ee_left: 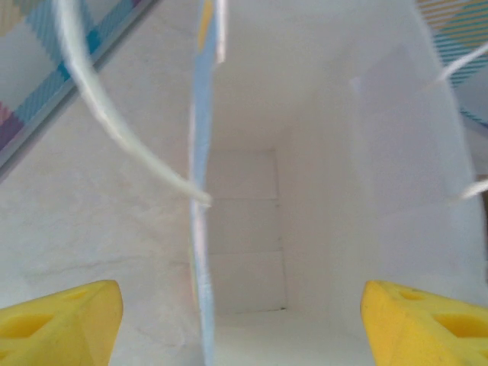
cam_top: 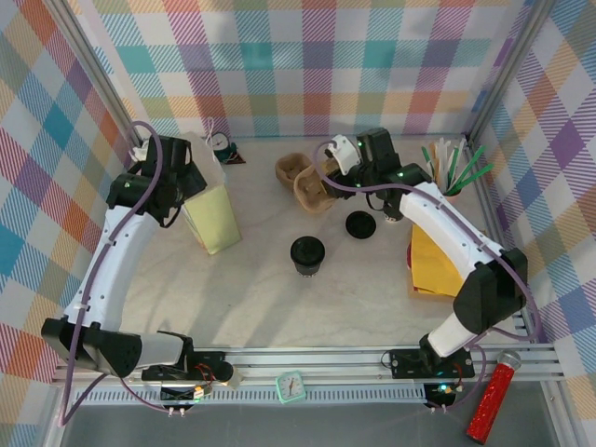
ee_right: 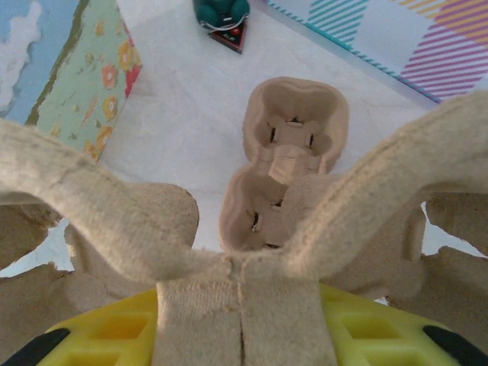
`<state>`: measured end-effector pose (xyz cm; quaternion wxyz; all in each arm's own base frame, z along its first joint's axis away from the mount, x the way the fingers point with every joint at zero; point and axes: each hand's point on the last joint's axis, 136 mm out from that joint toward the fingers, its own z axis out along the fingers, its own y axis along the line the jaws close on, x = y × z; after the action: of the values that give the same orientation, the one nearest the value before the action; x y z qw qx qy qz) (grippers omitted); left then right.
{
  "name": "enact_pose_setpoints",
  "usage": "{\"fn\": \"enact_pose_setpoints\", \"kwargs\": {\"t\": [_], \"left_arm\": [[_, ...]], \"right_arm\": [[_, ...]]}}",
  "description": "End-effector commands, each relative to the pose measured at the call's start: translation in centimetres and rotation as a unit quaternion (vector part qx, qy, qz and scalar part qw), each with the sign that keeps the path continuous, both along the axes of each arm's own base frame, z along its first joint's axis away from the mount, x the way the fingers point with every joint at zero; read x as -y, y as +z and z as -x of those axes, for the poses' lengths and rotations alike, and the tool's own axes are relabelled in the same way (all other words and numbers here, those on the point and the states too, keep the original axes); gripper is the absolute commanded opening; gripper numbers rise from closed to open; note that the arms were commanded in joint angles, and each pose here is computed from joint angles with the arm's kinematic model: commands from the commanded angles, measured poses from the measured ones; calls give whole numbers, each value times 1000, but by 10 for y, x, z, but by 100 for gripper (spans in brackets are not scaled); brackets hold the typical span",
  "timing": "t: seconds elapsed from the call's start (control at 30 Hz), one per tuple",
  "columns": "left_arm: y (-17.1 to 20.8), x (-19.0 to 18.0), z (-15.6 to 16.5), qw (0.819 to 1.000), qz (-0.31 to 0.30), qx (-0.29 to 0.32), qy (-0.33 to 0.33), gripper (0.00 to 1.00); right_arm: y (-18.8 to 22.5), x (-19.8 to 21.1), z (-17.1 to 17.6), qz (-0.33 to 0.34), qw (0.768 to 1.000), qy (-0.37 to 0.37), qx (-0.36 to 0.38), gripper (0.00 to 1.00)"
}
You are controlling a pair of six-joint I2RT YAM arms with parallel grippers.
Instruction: Pack the takeout coffee
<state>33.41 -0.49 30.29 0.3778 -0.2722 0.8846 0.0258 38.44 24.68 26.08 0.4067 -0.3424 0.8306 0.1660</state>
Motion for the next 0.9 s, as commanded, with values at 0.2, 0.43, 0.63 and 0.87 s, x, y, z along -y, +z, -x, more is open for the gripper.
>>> {"fn": "enact_pose_setpoints", "kwargs": {"t": [0.2,0.43,0.63,0.87], "left_arm": [[10,-31,6,996,-16,-36,78,82],[-10,-34,-22,996,39,-48,72,80],[-19,-28,-42,994,70,-45,64,75],[-37,-41,-46,992,43,-85,81,62]], "right_arm": [[32,11,2,-46,998,-24,21,41],[35,10,2,-54,998,-23,21,42],[39,8,5,-66,997,-20,16,42],[43,7,10,-73,997,-13,12,43]]}}
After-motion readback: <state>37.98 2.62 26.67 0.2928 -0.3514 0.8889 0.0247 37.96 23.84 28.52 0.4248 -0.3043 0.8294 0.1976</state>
